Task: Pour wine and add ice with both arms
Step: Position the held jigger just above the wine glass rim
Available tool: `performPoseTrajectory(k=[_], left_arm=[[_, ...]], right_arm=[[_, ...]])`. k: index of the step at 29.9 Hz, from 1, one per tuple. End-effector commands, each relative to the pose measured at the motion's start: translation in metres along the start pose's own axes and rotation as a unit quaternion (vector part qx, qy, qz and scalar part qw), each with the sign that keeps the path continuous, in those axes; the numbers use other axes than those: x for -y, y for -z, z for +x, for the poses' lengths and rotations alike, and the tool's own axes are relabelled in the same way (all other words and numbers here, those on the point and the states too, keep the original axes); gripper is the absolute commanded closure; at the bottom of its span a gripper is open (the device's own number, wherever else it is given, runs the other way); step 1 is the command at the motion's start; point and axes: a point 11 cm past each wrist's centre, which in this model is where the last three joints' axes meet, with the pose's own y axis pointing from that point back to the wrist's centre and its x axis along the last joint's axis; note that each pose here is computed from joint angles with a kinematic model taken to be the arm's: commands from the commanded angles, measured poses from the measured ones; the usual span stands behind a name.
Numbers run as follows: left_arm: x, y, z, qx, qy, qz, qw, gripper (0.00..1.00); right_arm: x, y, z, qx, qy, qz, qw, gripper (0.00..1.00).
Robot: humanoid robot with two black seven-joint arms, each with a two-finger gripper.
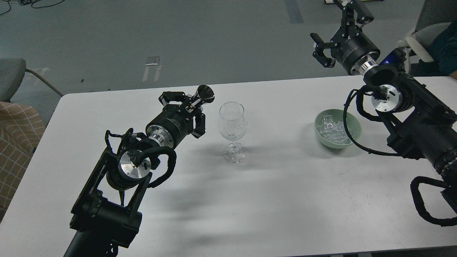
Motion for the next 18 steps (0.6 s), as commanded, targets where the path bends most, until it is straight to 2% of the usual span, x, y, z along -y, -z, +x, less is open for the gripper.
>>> performPoseTrajectory(k=[1, 18], left_arm=[[0.0, -0.001, 0.001, 0.005, -0.004, -0.002, 1.0, 1.0], [0.003, -0.008, -0.01, 0.012, 0.003, -0.004, 1.0, 1.0]], right_arm=[[0.0, 0.0, -0.001, 0.0, 0.001, 0.0, 1.0, 0.0], [0.0, 0.0, -0.001, 0.0, 0.001, 0.0, 1.0, 0.0]])
